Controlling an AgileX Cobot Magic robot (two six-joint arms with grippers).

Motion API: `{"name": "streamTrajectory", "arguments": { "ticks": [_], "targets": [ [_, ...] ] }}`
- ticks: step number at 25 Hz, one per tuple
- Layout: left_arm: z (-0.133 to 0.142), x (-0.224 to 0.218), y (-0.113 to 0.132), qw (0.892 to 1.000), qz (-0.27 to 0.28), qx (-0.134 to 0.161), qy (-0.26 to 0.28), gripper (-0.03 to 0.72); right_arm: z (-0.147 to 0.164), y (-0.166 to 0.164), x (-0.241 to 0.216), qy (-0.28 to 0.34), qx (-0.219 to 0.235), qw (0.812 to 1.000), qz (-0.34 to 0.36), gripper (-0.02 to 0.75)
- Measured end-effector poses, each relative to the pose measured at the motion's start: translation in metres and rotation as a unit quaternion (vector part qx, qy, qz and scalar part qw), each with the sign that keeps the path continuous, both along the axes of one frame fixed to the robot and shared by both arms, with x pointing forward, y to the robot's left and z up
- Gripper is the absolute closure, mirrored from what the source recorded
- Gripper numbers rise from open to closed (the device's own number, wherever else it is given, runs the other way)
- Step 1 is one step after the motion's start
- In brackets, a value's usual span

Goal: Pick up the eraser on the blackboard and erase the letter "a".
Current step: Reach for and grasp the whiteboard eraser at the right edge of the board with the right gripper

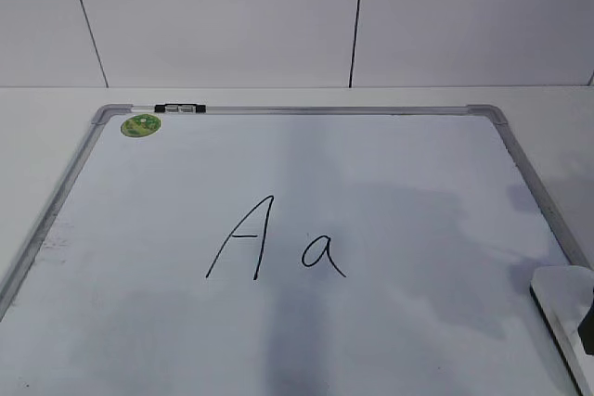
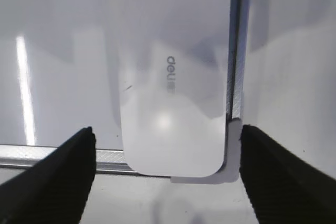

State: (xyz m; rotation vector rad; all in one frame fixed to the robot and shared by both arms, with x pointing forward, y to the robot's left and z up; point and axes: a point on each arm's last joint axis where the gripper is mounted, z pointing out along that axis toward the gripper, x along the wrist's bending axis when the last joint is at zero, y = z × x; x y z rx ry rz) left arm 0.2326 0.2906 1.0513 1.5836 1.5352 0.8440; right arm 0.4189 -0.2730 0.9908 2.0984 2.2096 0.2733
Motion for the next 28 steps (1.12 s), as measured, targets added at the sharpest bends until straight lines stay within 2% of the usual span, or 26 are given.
{"name": "streamTrajectory", "arguments": {
  "ticks": [28],
  "targets": [
    [0.000, 0.000, 0.000, 1.000, 0.000, 0.000, 0.000, 0.453, -0.025, 0.002, 0.032, 0.021, -0.011, 1.000, -0.009, 0.063]
  ]
}}
